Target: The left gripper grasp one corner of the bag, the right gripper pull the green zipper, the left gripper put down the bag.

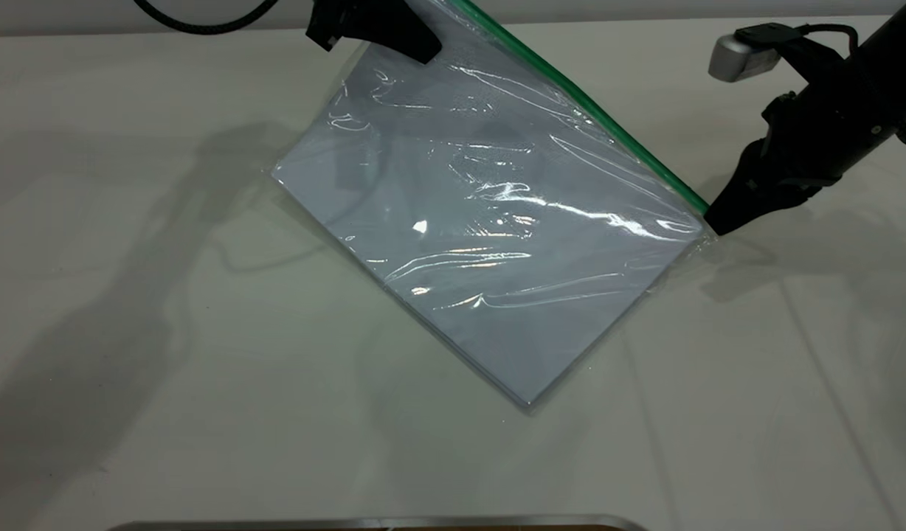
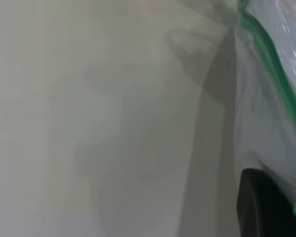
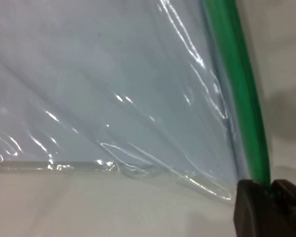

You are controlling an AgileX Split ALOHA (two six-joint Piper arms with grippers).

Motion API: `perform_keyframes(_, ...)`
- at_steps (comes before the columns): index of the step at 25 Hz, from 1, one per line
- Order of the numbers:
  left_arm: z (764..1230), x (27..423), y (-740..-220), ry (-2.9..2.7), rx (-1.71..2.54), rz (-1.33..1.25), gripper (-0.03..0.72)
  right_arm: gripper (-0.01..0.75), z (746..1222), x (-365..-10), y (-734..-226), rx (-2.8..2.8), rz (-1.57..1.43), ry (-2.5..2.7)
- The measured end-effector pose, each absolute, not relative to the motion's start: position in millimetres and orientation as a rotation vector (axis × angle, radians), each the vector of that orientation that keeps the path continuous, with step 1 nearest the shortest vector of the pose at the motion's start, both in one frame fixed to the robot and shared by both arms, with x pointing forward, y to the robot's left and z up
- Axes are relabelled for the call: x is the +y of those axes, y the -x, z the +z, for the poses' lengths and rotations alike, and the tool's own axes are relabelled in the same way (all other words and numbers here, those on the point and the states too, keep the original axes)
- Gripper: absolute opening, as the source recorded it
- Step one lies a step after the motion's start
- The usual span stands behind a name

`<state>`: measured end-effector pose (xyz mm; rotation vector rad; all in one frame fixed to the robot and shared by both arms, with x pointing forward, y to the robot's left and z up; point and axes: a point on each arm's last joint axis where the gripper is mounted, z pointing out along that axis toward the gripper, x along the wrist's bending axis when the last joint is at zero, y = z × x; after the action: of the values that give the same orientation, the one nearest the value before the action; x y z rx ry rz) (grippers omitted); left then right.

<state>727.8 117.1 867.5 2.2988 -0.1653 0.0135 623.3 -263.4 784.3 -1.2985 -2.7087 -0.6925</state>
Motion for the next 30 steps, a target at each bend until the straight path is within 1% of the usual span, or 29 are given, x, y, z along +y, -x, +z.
perform_keyframes(2,868,117,-728,-2.298,-0.166,0.011,0.053,0.047,784,-263,-623,-2.709,-0.692,1.298)
perform_keyframes(5,868,115,-727,-2.298,-0.171,0.007,0.061,0.08,784,-263,-623,-2.709,-0.692,1.298)
perform_keyframes(8,868,111,-725,-2.297,-0.18,0.004,0.093,0.166,784,-264,-623,-2.717,-0.689,1.296)
perform_keyframes(11,868,106,-723,-2.296,-0.188,0.0,0.18,0.303,784,-264,-624,-2.715,-0.7,1.304)
perform_keyframes(13,868,102,-722,-2.296,-0.185,-0.008,0.267,0.382,785,-264,-625,-2.721,-0.711,1.298)
perform_keyframes(15,869,98,-721,-2.293,-0.165,-0.022,0.351,0.45,787,-263,-626,-2.719,-0.726,1.319)
perform_keyframes(17,869,94,-719,-2.288,-0.14,-0.036,0.431,0.491,788,-264,-628,-2.725,-0.735,1.345)
perform_keyframes(20,869,90,-722,-2.296,-0.069,-0.012,0.51,0.513,797,-265,-632,-2.746,-0.758,1.375)
perform_keyframes(22,869,90,-727,-2.303,0.023,0.025,0.538,0.517,805,-265,-635,-2.762,-0.778,1.384)
perform_keyframes(26,881,93,-734,-2.322,0.253,0.051,0.554,0.518,838,-265,-641,-2.821,-0.854,1.385)
perform_keyframes(28,899,97,-734,-2.357,0.345,0.05,0.556,0.518,867,-265,-643,-2.867,-0.922,1.388)
perform_keyframes(30,926,104,-731,-2.405,0.439,0.064,0.556,0.518,906,-265,-644,-2.918,-1.022,1.392)
